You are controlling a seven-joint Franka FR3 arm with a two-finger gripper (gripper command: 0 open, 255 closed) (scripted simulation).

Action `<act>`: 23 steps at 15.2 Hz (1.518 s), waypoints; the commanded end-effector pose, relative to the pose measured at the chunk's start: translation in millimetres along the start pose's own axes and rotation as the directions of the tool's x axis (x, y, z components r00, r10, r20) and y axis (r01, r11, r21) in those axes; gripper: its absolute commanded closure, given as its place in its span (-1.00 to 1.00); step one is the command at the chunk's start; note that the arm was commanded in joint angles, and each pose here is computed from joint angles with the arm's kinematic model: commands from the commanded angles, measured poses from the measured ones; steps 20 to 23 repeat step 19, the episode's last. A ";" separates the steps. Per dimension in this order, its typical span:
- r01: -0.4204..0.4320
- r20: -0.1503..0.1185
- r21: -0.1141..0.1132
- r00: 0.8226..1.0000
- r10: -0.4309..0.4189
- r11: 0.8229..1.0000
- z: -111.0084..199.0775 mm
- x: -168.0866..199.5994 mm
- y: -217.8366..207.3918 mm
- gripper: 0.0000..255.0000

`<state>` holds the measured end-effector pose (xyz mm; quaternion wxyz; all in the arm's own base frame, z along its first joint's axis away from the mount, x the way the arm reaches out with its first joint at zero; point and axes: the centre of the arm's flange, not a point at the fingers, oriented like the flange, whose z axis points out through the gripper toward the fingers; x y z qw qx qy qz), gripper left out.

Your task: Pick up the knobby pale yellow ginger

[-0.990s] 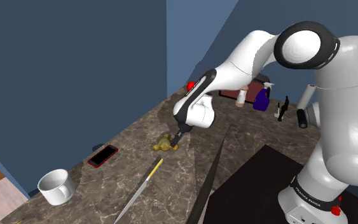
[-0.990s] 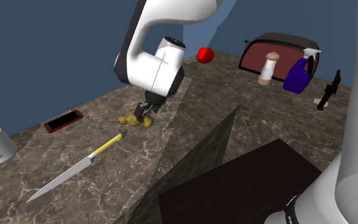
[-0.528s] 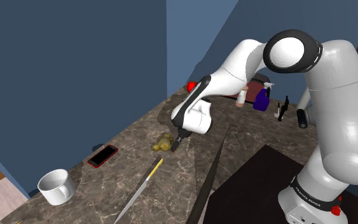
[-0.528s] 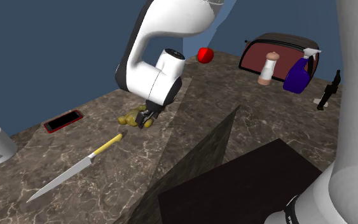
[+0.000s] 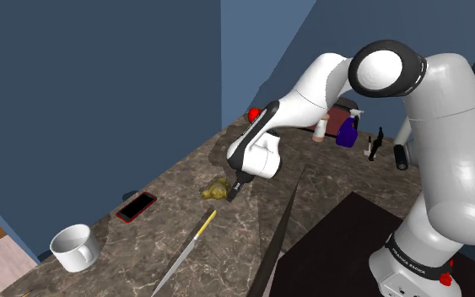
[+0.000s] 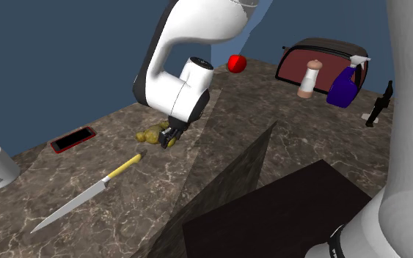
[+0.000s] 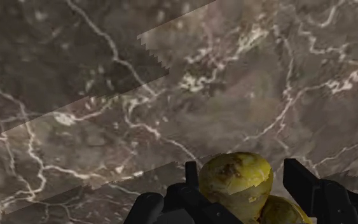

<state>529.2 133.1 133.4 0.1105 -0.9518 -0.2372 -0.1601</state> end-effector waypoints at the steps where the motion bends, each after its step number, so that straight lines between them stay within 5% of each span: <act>1: 0.000 0.000 0.000 1.000 0.000 1.000 -0.1 0.2 0.0 1.00; 17: 0.000 -0.001 0.000 1.000 0.000 1.000 -73.4 28.9 -11.2 1.00; 23: 0.000 -0.001 0.000 1.000 0.000 1.000 -74.2 29.1 -11.3 1.00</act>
